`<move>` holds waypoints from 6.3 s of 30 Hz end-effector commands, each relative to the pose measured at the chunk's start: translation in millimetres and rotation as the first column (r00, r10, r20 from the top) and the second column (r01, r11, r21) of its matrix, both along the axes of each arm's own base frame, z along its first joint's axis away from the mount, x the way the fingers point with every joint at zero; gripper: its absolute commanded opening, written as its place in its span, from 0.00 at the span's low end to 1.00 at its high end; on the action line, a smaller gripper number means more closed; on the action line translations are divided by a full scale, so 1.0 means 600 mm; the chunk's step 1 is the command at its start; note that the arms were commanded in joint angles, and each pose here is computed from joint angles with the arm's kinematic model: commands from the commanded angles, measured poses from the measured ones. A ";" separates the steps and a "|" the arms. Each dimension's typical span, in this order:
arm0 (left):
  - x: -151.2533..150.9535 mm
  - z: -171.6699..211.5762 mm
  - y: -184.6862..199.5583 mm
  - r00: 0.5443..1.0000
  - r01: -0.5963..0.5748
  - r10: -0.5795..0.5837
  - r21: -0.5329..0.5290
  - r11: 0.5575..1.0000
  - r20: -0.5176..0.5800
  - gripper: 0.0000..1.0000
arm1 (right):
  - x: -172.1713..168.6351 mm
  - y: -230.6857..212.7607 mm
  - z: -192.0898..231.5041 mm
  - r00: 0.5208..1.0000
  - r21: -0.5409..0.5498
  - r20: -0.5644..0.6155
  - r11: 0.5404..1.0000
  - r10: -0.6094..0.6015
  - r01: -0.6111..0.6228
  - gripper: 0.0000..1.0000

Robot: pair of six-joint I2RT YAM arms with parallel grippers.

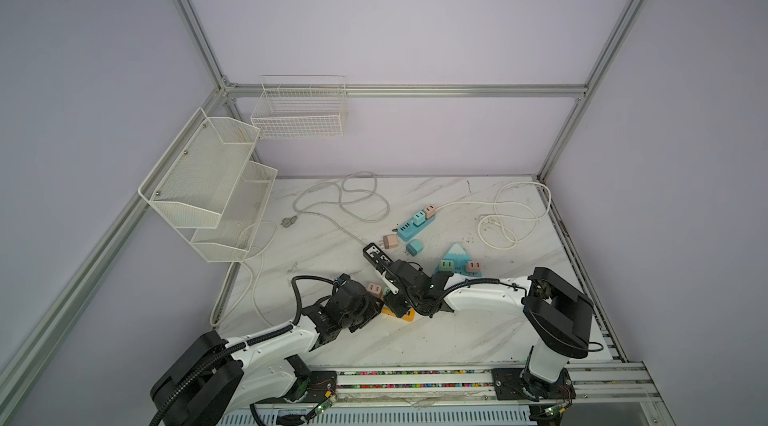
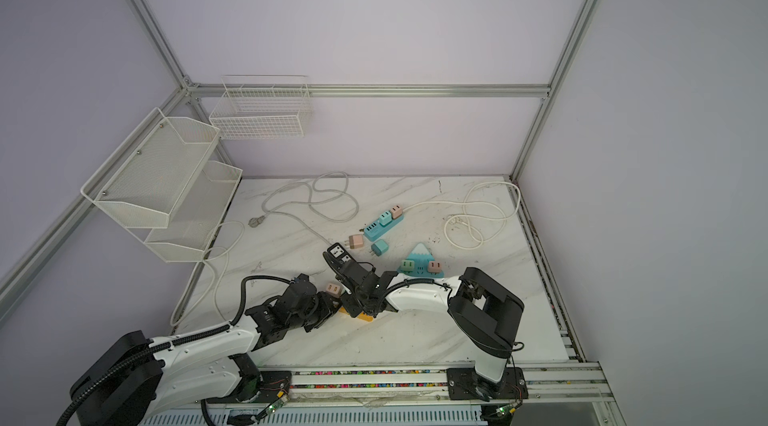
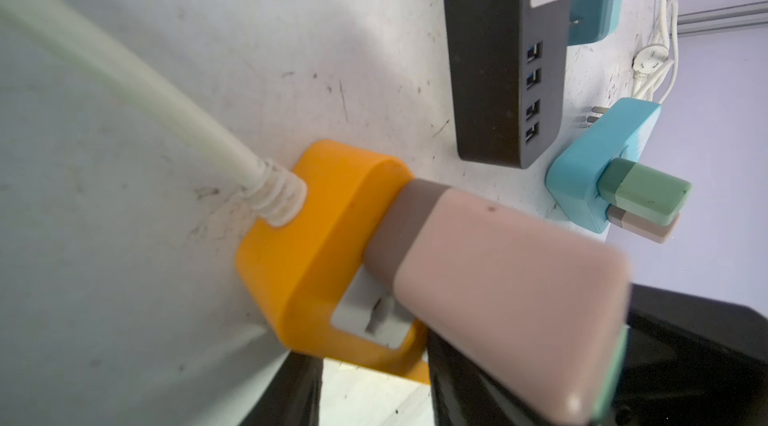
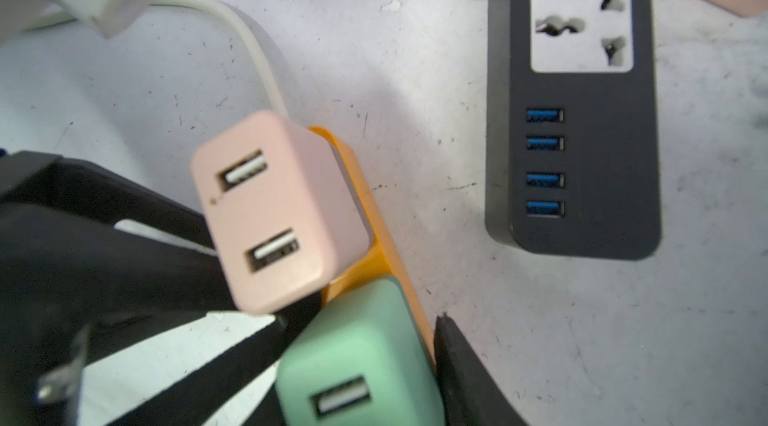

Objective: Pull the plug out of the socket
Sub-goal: 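Pull the mint-green adapter up with the right gripper while the left holds the strip, then lift the mint-green adapter away with the right gripper while the left releases the strip, then open the right gripper to drop the mint-green adapter beside the yellow strip, then move the right gripper onto the pink adapter while the left clamps the yellow strip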

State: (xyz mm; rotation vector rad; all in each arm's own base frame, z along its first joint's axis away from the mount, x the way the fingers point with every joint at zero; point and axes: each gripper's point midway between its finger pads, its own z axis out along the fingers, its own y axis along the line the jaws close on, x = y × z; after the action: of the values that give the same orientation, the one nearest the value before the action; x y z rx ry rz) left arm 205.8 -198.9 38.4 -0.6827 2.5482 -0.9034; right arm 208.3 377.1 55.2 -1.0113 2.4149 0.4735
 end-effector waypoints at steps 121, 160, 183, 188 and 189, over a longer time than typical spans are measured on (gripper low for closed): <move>0.018 0.070 0.045 0.993 -0.002 -0.018 0.169 0.986 0.118 0.37 | 0.076 -0.121 0.098 0.905 0.353 -0.168 0.833 -0.391 0.425 0.04; 0.026 0.089 0.091 0.979 -0.054 0.010 0.211 0.976 0.205 0.47 | 0.080 -0.109 -0.037 0.824 0.337 -0.343 0.760 -0.451 0.556 0.13; 0.028 0.087 0.092 0.981 -0.052 0.012 0.201 0.978 0.196 0.48 | 0.082 -0.146 -0.032 0.808 0.258 -0.275 0.770 -0.520 0.583 0.61; 0.028 0.089 0.095 0.980 -0.054 0.013 0.201 0.978 0.201 0.48 | 0.082 -0.158 -0.022 0.805 0.244 -0.252 0.770 -0.537 0.590 0.68; 0.028 0.090 0.096 0.979 -0.056 0.015 0.200 0.978 0.201 0.48 | 0.081 -0.160 -0.018 0.805 0.242 -0.247 0.770 -0.539 0.590 0.69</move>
State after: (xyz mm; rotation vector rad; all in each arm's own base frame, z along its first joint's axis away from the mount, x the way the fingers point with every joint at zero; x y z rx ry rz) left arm 212.7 -136.5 72.7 -0.5767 2.4548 -0.6063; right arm 256.7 292.8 41.3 -0.0986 2.5018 0.7677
